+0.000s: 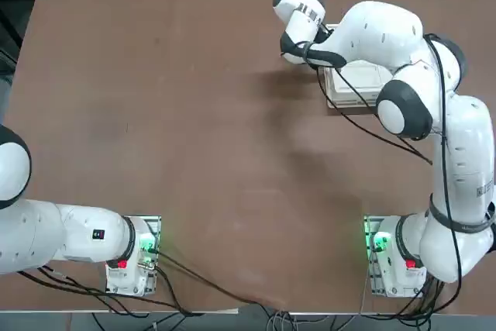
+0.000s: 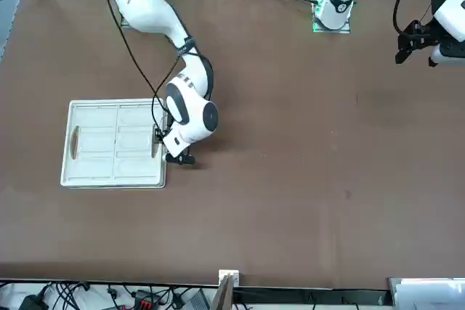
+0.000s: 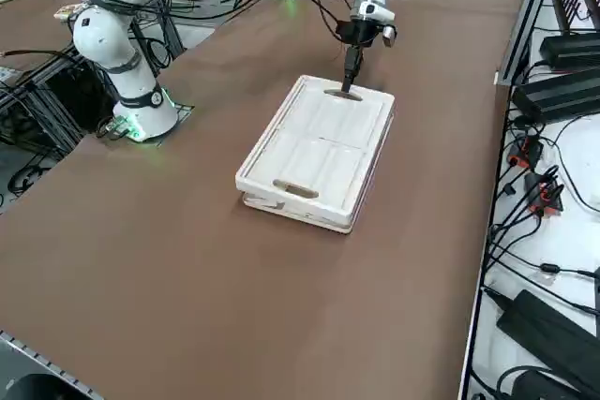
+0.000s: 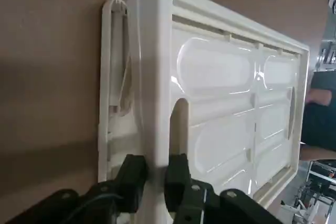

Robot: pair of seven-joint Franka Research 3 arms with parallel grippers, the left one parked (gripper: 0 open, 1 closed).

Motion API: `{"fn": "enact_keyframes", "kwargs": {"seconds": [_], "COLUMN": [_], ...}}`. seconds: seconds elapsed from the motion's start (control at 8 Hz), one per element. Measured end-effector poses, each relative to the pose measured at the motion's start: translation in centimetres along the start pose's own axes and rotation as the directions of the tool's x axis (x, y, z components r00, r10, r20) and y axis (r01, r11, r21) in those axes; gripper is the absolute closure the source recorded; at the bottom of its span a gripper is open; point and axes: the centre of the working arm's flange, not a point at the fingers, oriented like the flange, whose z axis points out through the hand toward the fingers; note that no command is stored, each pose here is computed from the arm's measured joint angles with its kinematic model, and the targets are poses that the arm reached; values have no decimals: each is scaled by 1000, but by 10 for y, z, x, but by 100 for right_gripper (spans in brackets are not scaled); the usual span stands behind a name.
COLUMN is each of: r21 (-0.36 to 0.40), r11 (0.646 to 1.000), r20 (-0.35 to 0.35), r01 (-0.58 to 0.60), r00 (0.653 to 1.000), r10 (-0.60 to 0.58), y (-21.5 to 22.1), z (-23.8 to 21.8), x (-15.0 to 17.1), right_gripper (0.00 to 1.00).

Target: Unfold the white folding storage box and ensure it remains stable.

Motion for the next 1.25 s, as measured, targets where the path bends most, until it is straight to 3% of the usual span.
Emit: {"fn": "enact_keyframes", "kwargs": {"seconds": [0.75,1.25], "r21": [-98,-125], "r11": [994,990], "r20": [-35,-52], "r01": [-38,-71], "r00": [999,997], "r10": [34,64], "y": [19,31], "z": [-38,-54], "x": [-1,1], "right_gripper": [76,76]}}
